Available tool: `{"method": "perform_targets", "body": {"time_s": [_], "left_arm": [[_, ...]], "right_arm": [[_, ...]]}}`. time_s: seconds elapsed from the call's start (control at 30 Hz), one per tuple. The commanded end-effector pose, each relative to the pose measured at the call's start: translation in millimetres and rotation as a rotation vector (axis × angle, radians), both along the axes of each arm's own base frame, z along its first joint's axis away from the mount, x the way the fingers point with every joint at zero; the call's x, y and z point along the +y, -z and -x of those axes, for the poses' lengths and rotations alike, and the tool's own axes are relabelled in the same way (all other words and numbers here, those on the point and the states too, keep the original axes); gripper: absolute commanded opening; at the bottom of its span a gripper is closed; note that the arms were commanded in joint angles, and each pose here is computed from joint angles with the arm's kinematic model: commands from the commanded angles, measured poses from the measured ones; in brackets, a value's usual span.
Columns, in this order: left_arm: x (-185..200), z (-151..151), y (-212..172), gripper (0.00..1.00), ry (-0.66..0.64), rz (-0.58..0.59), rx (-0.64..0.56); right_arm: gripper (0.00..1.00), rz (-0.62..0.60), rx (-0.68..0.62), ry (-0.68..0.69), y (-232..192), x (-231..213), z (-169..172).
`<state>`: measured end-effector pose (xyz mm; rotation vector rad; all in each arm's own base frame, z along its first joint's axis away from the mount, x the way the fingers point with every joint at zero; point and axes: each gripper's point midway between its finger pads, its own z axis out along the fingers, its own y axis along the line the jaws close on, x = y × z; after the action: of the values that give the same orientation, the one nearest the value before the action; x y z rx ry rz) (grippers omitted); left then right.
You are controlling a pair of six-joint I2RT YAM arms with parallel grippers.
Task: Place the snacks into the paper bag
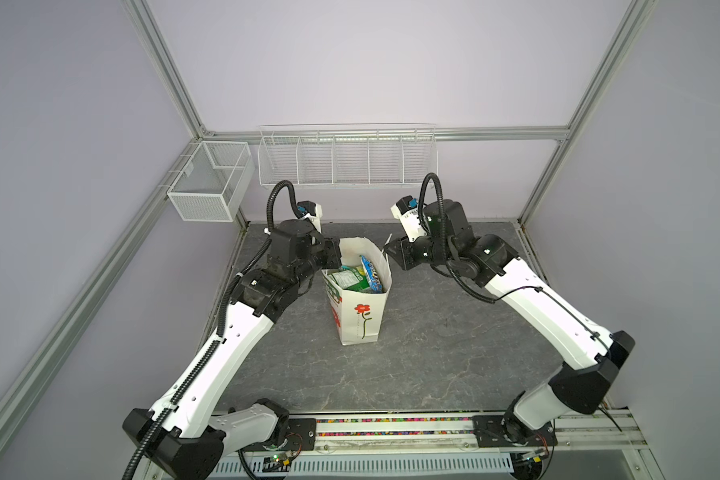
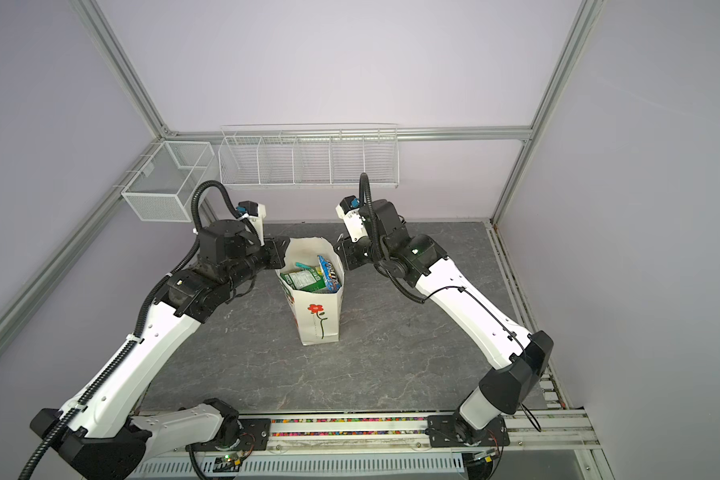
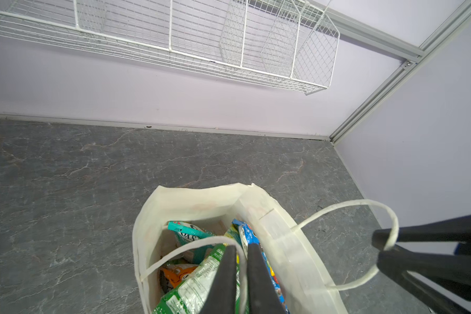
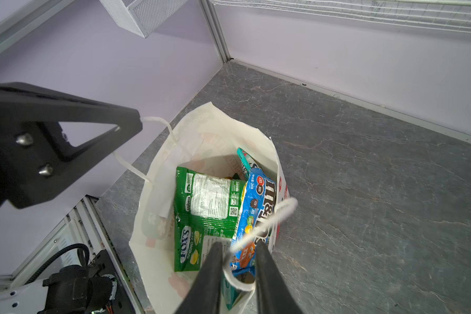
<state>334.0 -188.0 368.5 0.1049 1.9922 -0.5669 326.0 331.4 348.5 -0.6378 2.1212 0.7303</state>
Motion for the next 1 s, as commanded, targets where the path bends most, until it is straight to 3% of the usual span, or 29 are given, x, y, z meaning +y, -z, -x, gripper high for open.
{"method": "perform_targets", "body": {"time_s": [0.0, 0.47, 0.97], "left_arm": [[-6.4, 1.7, -13.0, 0.11, 0.035, 0.042, -0.017], [-36.1, -4.9, -15.7, 0.11, 0.147, 0.084, -0.002], [-93.7, -16.0, -31.8, 0.10, 0.235, 0.081, -0.013]], "right_arm": [[0.07, -0.035, -0.002, -0.006, -4.1, 4.8, -3.4], [0.07, -0.023, -0.149, 0.194, -40.9, -58.2, -9.2], [0.07, 0.005, -0.208, 0.377, -45.3, -130.4, -5.9]]}}
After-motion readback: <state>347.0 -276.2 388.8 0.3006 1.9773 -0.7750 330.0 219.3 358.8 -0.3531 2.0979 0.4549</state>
